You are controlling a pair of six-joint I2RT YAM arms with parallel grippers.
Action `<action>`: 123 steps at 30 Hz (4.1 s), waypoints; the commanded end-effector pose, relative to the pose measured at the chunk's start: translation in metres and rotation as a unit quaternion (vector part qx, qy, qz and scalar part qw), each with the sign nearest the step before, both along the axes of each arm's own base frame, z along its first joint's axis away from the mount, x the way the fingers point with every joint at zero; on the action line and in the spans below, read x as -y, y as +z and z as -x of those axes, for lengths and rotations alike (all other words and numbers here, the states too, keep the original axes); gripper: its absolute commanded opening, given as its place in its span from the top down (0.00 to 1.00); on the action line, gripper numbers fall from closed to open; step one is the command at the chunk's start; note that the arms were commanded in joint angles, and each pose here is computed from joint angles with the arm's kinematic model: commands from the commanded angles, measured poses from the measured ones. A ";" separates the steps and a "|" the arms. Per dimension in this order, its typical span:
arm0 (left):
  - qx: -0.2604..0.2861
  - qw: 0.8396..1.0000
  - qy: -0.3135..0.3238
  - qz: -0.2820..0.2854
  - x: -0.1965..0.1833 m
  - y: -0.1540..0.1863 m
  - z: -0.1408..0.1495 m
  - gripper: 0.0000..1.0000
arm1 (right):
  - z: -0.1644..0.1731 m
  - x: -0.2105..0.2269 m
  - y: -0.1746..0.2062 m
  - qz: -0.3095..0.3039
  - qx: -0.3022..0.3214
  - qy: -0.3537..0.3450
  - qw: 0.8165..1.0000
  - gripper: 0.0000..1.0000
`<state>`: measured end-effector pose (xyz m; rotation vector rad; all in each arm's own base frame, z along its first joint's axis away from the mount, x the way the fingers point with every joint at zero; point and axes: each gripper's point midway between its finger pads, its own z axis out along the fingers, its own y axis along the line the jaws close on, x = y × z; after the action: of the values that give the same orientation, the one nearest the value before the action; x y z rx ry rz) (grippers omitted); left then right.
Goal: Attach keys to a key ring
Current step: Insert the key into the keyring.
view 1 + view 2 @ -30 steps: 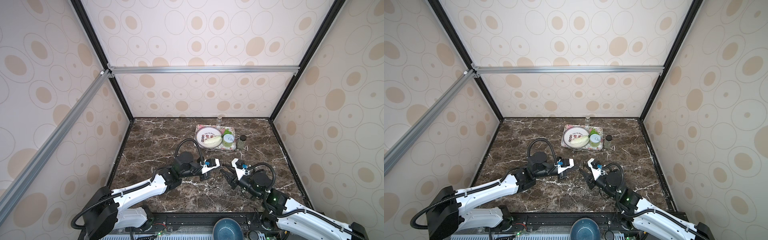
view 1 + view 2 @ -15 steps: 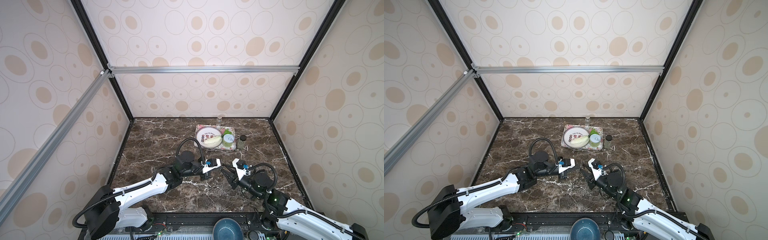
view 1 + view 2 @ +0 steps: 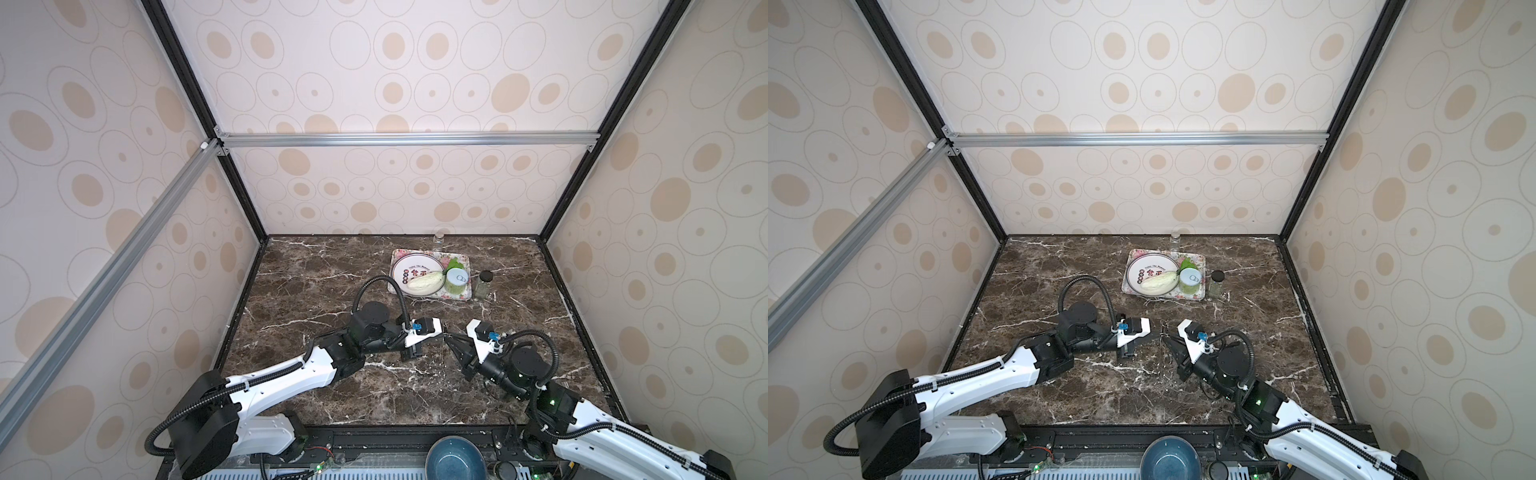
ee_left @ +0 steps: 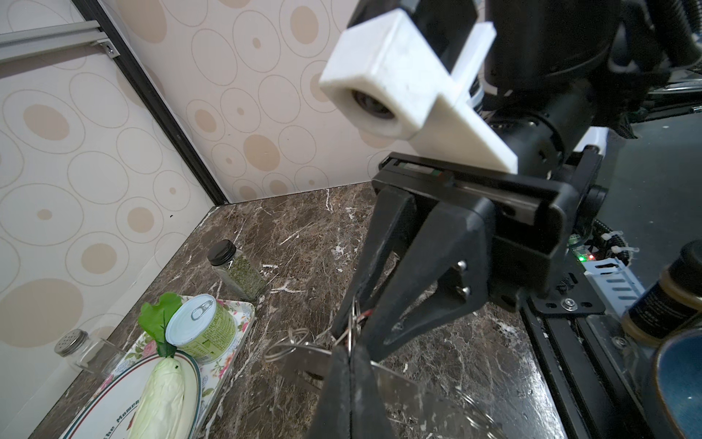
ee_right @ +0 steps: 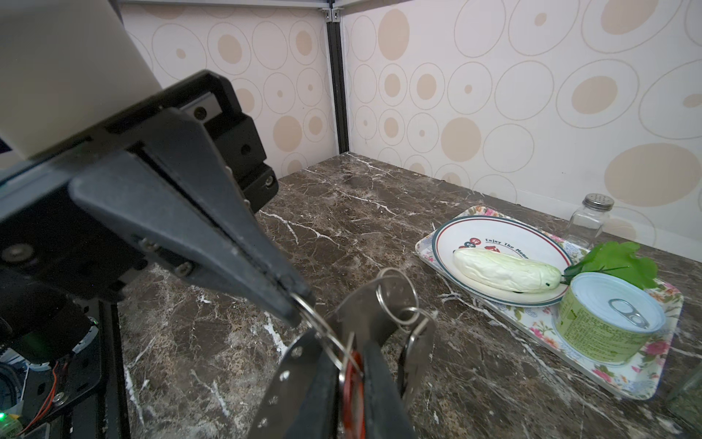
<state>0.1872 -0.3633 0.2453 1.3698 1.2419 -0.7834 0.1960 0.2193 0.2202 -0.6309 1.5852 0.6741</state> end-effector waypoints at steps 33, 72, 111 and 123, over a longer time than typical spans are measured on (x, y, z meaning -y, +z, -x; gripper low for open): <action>0.060 0.996 0.045 0.045 -0.003 0.029 -0.014 0.61 | -0.014 0.019 0.007 -0.010 0.000 -0.066 0.998 1.00; 0.022 0.998 0.043 -0.031 0.017 0.000 -0.029 0.62 | -0.024 0.017 -0.007 0.018 -0.025 -0.087 0.996 1.00; 0.013 0.997 0.029 -0.070 0.031 -0.016 -0.029 1.00 | -0.027 0.020 -0.008 0.003 -0.029 -0.100 0.995 1.00; 0.052 0.996 0.002 0.072 0.020 0.028 -0.005 1.00 | -0.034 0.023 -0.016 -0.019 -0.059 -0.111 0.992 1.00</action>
<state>0.2058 -0.3781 0.2261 1.3412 1.2629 -0.6950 0.2163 0.2094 0.2036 -0.4812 1.6975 0.6253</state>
